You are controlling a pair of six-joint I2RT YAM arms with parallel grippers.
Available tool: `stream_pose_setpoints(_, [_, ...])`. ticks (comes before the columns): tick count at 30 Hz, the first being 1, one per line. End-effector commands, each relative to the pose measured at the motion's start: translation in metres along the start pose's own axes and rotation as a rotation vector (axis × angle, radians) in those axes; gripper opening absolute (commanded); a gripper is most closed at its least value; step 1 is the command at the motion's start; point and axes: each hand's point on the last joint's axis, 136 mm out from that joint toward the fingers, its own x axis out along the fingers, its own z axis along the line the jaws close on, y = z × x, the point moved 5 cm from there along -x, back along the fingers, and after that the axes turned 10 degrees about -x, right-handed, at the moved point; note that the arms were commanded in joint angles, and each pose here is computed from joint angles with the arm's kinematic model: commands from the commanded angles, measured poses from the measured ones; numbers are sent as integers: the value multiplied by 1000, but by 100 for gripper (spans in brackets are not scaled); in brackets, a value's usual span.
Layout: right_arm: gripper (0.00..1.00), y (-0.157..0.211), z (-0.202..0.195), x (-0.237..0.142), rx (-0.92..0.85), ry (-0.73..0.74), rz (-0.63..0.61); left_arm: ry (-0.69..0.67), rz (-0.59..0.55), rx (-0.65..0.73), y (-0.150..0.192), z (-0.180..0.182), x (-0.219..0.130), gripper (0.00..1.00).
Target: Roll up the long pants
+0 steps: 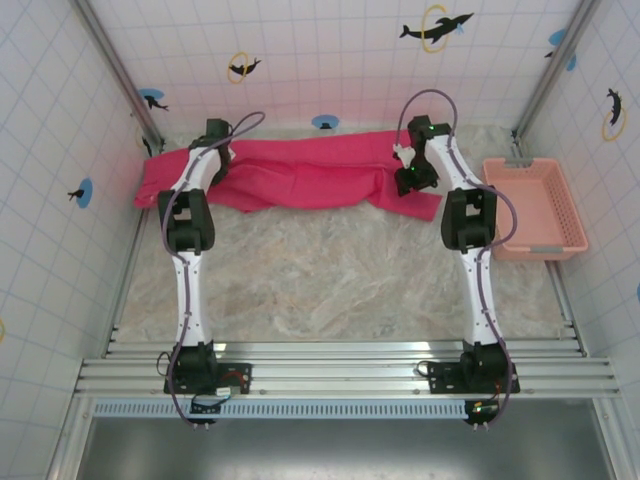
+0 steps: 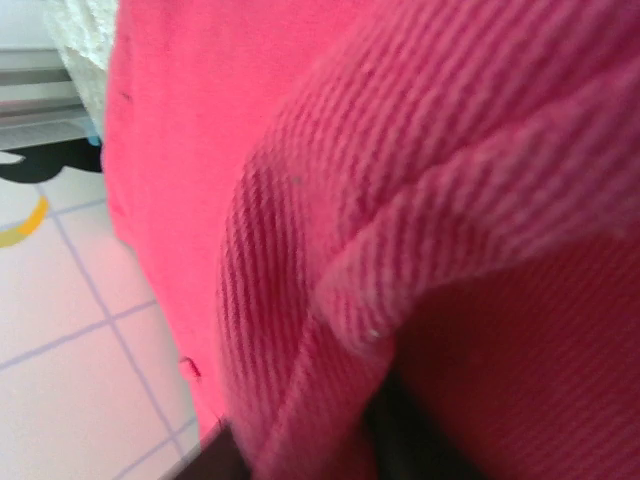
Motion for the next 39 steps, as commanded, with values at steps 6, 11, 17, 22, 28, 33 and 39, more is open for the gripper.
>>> stream_pose_setpoints(6, [5, -11, 6, 3, 35, -68, -42, -7, 39, 33, 15, 2, -13, 0])
stream_pose_setpoints(11, [0, -9, 10, -16, 36, -63, -52, -13, 33, 14, 22, 18, -38, 0])
stream_pose_setpoints(17, [22, 13, 21, -37, 18, -59, -6, -9, 44, 0, 45, 26, -66, 0])
stream_pose_setpoints(22, [57, 14, 11, -46, -4, 43, 8, 30, 36, -13, 52, 23, -76, 0])
stream_pose_setpoints(28, [56, 20, -2, -42, 3, 138, 67, 37, 38, 3, 57, 21, -79, 0])
stream_pose_setpoints(33, [57, 30, -14, -53, 61, 181, 74, 50, 43, 16, 63, 17, -78, 0])
stream_pose_setpoints(39, [56, 65, -47, -51, 338, 102, 120, 61, 44, 24, 65, 14, -79, 0])
